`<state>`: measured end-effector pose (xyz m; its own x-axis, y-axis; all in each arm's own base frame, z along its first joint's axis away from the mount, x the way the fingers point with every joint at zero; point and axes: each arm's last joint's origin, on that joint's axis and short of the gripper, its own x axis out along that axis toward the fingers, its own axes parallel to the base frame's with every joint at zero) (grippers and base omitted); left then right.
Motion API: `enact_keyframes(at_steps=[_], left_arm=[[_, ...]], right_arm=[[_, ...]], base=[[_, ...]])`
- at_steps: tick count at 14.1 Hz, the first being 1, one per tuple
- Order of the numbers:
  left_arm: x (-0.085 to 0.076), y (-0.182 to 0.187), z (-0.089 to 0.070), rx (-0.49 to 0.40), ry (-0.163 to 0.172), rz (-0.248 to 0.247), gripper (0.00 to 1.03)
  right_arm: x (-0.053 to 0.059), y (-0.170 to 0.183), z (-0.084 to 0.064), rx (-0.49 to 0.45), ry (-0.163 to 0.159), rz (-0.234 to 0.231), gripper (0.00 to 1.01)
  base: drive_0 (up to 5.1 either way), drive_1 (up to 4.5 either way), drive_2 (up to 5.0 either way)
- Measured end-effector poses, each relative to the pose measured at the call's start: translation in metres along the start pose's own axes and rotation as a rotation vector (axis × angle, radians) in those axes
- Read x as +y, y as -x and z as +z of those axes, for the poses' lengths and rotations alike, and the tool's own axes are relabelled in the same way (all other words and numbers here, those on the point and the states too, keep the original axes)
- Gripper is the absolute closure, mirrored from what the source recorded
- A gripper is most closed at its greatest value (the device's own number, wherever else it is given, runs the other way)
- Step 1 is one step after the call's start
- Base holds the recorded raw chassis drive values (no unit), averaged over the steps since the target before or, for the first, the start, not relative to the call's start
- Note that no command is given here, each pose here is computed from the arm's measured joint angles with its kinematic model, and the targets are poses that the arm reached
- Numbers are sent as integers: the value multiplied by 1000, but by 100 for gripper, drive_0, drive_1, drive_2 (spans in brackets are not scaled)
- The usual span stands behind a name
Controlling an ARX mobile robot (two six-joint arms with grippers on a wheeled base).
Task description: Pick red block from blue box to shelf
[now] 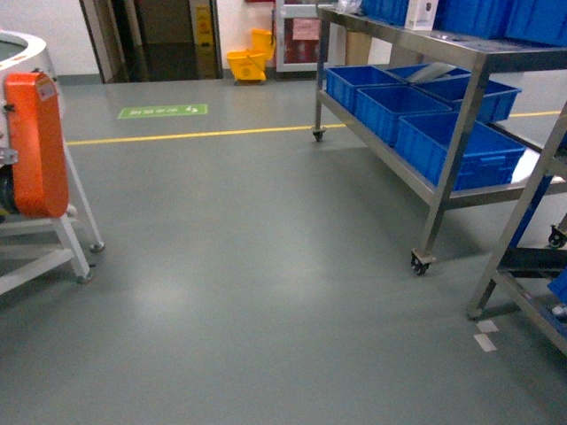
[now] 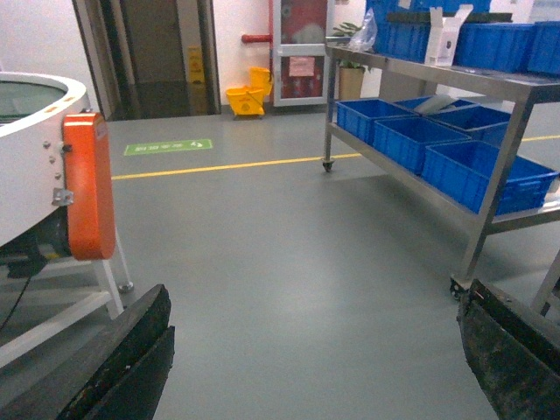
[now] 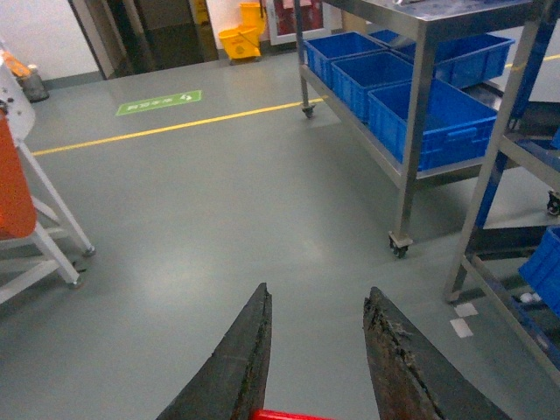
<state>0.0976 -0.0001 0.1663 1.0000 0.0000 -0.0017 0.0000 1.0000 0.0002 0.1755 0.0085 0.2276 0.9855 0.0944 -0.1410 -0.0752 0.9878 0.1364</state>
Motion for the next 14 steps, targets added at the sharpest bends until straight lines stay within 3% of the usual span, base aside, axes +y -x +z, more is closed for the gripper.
enact_keyframes(at_steps=[14], left_arm=[[0, 0, 0, 0, 0, 0, 5]], right_arm=[[0, 0, -1, 4, 0, -1, 75]], base=[[-170, -170, -170]])
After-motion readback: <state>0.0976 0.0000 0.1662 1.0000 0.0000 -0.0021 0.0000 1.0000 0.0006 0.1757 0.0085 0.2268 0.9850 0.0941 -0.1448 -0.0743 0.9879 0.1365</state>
